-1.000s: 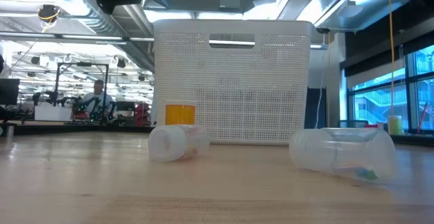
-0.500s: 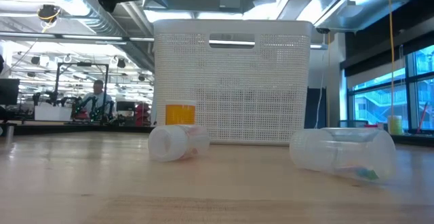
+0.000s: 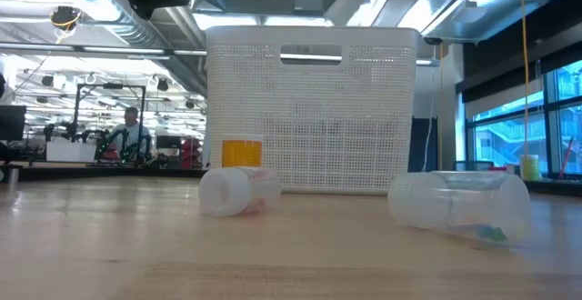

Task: Pick & place medical supplies in basket/bin
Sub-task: Put the small white pill bottle into the white bin

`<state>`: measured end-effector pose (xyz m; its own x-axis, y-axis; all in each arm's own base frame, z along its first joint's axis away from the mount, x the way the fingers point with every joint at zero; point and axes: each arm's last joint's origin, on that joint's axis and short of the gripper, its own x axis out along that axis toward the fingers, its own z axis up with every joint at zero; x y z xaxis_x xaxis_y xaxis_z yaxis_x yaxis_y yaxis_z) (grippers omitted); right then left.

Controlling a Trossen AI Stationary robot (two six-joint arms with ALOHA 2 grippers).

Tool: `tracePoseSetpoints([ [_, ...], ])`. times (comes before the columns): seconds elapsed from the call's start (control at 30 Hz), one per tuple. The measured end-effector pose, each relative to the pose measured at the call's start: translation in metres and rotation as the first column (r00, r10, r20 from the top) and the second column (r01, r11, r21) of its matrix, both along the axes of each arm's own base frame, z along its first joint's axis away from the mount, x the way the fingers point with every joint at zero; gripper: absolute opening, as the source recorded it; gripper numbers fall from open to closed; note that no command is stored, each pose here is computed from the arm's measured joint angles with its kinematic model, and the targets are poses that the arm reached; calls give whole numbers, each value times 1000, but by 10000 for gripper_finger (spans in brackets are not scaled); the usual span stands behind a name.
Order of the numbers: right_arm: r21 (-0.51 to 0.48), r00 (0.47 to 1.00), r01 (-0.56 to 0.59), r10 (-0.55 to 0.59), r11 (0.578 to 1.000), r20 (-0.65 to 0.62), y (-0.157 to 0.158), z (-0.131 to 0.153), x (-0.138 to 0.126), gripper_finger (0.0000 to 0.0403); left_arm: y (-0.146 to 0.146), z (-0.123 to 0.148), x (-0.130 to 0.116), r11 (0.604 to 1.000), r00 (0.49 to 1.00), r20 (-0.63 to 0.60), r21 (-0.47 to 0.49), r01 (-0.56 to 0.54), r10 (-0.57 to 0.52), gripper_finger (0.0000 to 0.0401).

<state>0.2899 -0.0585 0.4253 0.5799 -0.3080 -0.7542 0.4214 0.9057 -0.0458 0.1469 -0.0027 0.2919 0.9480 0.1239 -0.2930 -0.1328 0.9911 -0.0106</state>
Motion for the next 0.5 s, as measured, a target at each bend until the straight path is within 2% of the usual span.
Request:
tracePoseSetpoints([
  [0.23,144,984,-51,74,988,-161,-58,-56,40,160,0,-3,-1,1000,999,-33,6,-12,12,166],
  [0.5,265,903,15,100,964,-418,-92,-126,62,160,1,-5,-2,1000,999,-49,7,-18,18,166],
])
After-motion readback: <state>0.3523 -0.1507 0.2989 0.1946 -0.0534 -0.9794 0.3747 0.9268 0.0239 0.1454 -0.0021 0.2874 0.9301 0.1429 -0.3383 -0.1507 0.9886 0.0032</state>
